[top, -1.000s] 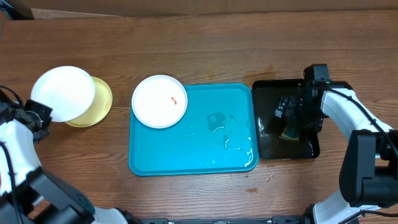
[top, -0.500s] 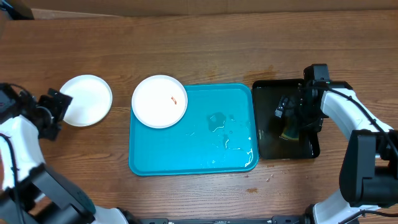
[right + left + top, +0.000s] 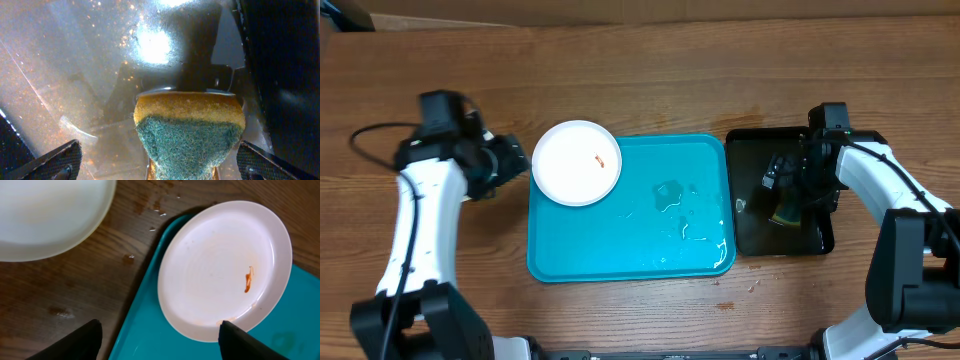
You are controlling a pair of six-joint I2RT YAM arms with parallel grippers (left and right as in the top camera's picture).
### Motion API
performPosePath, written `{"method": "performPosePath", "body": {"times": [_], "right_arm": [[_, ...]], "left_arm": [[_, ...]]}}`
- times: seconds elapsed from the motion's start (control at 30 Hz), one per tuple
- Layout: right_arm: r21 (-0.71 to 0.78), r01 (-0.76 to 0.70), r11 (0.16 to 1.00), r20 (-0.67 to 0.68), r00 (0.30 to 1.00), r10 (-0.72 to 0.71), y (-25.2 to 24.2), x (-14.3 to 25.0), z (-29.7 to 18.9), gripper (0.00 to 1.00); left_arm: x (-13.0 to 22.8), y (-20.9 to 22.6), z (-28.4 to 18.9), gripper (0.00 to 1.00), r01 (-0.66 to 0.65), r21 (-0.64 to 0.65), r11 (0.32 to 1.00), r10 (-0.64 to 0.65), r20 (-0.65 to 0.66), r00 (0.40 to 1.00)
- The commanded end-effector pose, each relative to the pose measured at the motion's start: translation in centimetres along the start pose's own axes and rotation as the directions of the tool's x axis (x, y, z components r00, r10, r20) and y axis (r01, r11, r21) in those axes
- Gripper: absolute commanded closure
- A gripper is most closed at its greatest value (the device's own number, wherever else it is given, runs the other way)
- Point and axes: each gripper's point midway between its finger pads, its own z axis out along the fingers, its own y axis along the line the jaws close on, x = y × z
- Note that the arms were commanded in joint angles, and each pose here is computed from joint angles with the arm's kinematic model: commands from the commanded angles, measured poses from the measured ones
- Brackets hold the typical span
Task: Clean dirty plates on tray and stack at the side
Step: 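Move left gripper to the last white plate and grasp its rim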
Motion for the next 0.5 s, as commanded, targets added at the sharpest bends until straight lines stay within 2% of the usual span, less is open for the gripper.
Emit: {"method": "performPosePath", "body": {"times": [0.0, 0.13, 0.27, 0.4, 0.47], "right_arm": [[-0.004, 0.002, 1.0, 0.006, 1.0, -0.002, 0.1, -0.1, -0.1, 0.0], [-0.004, 0.002, 1.0, 0.006, 1.0, -0.002, 0.1, -0.1, -0.1, 0.0], [-0.004, 0.002, 1.0, 0.006, 1.0, -0.002, 0.1, -0.1, -0.1, 0.0], [-0.004, 0.002, 1.0, 0.006, 1.0, -0.002, 0.1, -0.1, -0.1, 0.0], [-0.004, 0.002, 1.0, 0.006, 1.0, -0.002, 0.1, -0.1, -0.1, 0.0]], "left_arm": [[0.2, -0.2, 1.8, 0.27, -0.08, -0.089, 0.993, 0.079, -0.012, 0.997], [1.2, -0.8, 4.4, 0.27, -0.1, -0.107, 0.989, 0.093, -0.075, 0.993], [1.8, -0.6, 6.8, 0.33, -0.106, -0.104, 0.989, 0.092, -0.13, 0.987], [2.2, -1.8, 8.1, 0.46, -0.153, -0.022, 0.988, 0.147, -0.162, 0.976], [2.5, -2.3, 8.3, 0.63, -0.16, 0.0, 0.987, 0.158, -0.172, 0.972]]}}
